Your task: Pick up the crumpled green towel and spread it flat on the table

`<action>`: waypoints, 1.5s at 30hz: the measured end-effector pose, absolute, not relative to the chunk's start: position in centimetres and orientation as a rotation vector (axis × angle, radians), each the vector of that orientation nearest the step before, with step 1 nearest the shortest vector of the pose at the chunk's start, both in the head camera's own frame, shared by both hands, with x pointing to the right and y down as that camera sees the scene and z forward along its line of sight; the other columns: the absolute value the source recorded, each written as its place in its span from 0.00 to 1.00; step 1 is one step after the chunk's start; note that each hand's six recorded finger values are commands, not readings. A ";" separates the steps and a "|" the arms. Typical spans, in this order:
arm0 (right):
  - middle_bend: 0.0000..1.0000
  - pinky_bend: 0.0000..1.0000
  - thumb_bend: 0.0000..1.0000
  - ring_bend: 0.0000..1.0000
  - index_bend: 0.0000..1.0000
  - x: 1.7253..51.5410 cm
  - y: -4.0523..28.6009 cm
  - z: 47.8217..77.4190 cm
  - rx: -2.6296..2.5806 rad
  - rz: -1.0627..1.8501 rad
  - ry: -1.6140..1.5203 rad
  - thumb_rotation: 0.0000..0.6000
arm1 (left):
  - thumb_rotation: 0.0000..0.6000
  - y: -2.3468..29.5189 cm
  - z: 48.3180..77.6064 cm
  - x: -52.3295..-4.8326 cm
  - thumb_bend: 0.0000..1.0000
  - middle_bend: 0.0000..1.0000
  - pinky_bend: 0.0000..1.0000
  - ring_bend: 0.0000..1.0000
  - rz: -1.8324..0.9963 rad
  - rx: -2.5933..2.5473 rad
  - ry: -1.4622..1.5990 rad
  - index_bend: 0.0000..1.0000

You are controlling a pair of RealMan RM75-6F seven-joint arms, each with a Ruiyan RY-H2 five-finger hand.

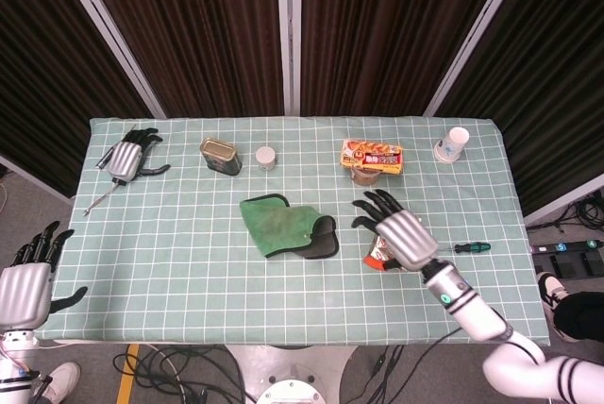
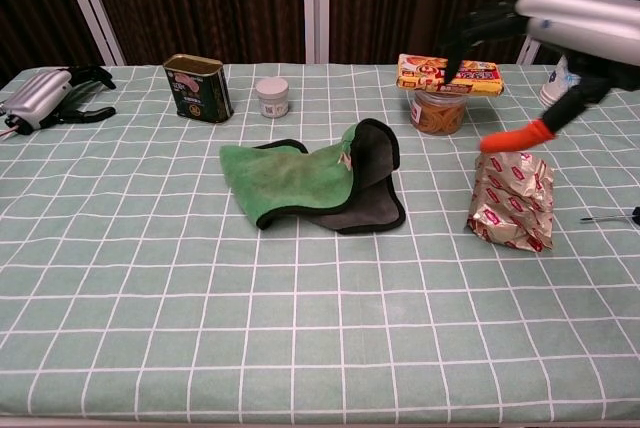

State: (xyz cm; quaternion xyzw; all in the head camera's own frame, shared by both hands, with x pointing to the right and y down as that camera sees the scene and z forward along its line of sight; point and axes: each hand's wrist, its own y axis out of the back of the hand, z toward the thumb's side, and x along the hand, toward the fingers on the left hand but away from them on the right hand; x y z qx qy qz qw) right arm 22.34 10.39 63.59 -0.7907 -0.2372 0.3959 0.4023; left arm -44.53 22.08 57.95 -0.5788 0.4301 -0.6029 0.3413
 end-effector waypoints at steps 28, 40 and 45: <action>0.24 0.00 0.45 0.04 0.72 11.4 7.1 72.4 -1.931 1.052 -0.237 1.00 | 1.00 21.7 58.4 -45.0 0.10 0.16 0.22 0.15 -1.577 -1.542 1.156 0.20; 0.27 0.00 0.50 0.08 0.78 8.2 3.0 66.6 -2.012 0.929 -0.493 1.00 | 1.00 18.6 59.8 -43.1 0.09 0.16 0.22 0.15 -1.469 -1.688 1.217 0.30; 0.27 0.00 0.50 0.08 0.78 6.6 0.9 63.8 -2.019 0.880 -0.584 1.00 | 1.00 15.5 61.4 -40.8 0.07 0.17 0.22 0.15 -1.377 -1.807 1.254 0.35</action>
